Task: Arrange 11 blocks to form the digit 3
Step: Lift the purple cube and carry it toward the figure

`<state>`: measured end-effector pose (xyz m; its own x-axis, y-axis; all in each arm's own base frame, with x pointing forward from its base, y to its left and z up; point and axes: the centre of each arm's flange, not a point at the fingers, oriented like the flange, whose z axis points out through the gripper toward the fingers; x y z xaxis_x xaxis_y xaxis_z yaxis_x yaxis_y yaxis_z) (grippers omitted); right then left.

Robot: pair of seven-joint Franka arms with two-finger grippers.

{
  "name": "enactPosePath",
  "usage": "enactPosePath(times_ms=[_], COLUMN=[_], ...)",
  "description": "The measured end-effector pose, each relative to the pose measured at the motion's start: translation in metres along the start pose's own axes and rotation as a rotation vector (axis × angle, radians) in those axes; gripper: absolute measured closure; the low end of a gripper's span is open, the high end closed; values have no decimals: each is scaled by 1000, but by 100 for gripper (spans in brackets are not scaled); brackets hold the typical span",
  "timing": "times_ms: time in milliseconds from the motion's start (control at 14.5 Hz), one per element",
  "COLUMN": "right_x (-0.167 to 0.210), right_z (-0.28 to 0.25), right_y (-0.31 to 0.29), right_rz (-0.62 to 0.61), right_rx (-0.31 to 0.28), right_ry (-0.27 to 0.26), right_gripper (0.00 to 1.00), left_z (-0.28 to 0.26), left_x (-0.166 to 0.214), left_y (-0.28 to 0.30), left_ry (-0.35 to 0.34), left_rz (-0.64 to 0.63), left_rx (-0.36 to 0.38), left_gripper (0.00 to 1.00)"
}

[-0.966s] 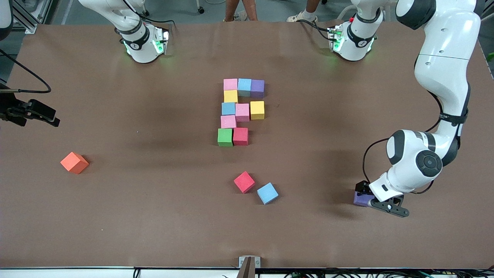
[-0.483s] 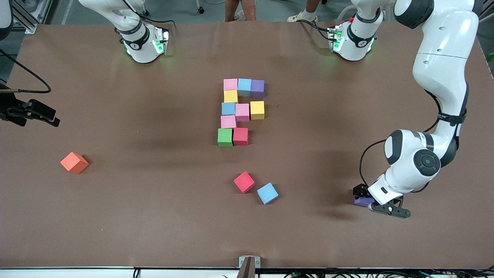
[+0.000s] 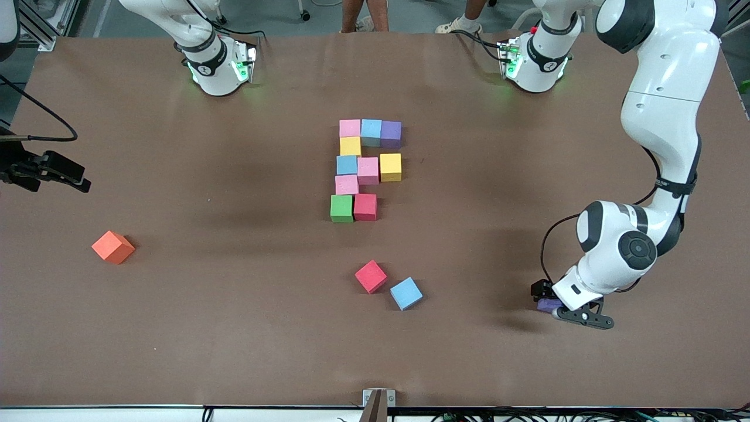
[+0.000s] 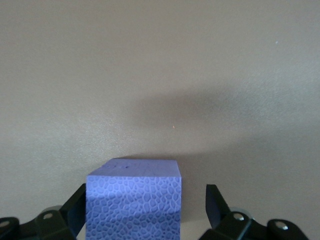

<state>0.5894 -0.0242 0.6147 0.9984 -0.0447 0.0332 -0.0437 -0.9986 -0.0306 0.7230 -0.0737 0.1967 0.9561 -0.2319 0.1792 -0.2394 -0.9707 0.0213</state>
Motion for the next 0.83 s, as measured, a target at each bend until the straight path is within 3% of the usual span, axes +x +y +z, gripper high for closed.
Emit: enactPosePath(times_ms=[69, 207, 276, 345, 414, 483, 552, 828], right_x=[0, 0, 0, 0, 0, 0, 0, 0], right_z=[0, 0, 0, 0, 0, 0, 0, 0], right_y=[0, 0, 0, 0, 0, 0, 0, 0], right_rz=[0, 0, 0, 0, 0, 0, 0, 0], right_rx=[0, 0, 0, 0, 0, 0, 0, 0], right_ry=[0, 0, 0, 0, 0, 0, 0, 0], right_gripper=[0, 0, 0, 0, 0, 0, 0, 0], left_z=[1, -2, -4, -5, -8, -9, -12, -37], left_x=[0, 2, 3, 5, 6, 6, 6, 6], left_y=[0, -2, -2, -2, -2, -2, -1, 41], left_ry=[1, 9, 14, 18, 21, 19, 2, -107], left_rz=[-1, -19, -46, -83, -122, -166, -219, -478], left_rx=[0, 1, 2, 2, 2, 2, 2, -11], left_gripper=[10, 50, 61, 61, 72, 72, 78, 81])
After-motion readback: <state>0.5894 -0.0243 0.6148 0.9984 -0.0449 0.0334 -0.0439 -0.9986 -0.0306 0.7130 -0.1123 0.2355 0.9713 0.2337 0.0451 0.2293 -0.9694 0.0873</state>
